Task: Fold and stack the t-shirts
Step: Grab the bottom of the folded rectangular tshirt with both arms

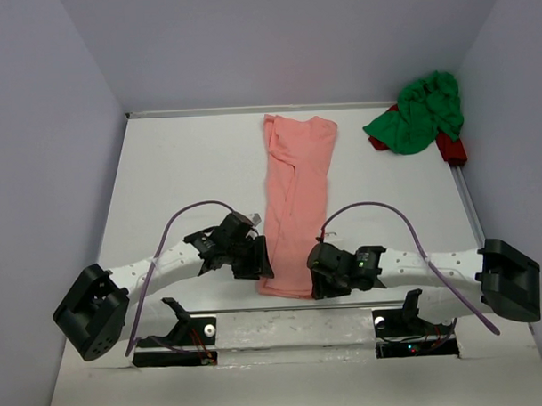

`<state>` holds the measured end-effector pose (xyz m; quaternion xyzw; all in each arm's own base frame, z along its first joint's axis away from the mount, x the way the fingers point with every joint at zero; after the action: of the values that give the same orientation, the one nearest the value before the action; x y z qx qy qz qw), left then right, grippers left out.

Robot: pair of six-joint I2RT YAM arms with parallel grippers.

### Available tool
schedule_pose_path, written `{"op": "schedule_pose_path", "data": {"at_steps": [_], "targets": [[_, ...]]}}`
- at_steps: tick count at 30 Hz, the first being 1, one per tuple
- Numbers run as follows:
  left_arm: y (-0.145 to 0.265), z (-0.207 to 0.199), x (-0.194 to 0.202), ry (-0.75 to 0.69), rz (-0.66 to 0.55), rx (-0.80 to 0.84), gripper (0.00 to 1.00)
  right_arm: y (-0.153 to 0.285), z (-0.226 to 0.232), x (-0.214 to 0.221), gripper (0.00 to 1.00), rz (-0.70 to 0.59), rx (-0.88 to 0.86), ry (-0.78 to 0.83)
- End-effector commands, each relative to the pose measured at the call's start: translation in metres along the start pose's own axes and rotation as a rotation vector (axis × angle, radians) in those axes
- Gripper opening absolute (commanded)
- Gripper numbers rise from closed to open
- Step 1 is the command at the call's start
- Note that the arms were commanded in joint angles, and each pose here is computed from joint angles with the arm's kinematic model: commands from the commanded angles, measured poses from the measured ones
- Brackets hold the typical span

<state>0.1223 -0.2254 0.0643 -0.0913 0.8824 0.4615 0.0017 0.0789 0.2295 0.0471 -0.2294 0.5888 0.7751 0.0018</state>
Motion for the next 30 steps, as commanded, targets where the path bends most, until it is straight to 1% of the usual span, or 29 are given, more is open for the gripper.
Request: {"op": "schedule_pose_path", "data": {"at_steps": [1,2,4,7,12,16,20,23,30], "targets": [[0.001,0.008,0.002,0.004,0.001,-0.053,0.57,0.010,0.010,-0.024,0.52,-0.102,-0.002,-0.023],[0.003,0.010,-0.005,0.003,-0.034,-0.089,0.57,0.012,0.010,-0.025,0.52,-0.103,0.001,-0.023],[0.007,0.021,-0.006,0.013,-0.046,-0.170,0.57,0.014,0.011,-0.026,0.52,-0.100,0.001,-0.016],[0.012,0.024,-0.011,0.034,-0.083,-0.215,0.56,0.018,0.012,-0.027,0.52,-0.102,-0.002,-0.017],[0.014,0.022,-0.010,0.057,-0.100,-0.205,0.56,0.032,0.014,-0.033,0.52,-0.132,-0.029,-0.035],[0.005,0.024,-0.004,0.062,-0.063,-0.174,0.56,0.037,0.014,-0.033,0.52,-0.139,-0.042,-0.039],[-0.002,0.027,0.003,0.065,-0.035,-0.164,0.56,0.030,0.010,-0.029,0.52,-0.126,-0.019,-0.042],[-0.004,0.027,0.005,0.068,-0.022,-0.156,0.55,0.019,0.010,-0.024,0.52,-0.093,0.000,-0.037],[-0.006,0.028,0.010,0.077,-0.009,-0.135,0.53,0.000,0.016,-0.022,0.52,-0.072,-0.009,-0.026]]}}
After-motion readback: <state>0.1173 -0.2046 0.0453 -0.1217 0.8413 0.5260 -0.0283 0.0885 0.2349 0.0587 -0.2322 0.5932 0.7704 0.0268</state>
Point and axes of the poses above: each gripper's point midway between its finger pads, its own y axis back along the fingers, its own z axis along the line the jaws close on, x = y × z, the point moved 2 cm from there along y, back along the fingers, and after that the axes turned 12 degrees about y, right-handed, at the moved point
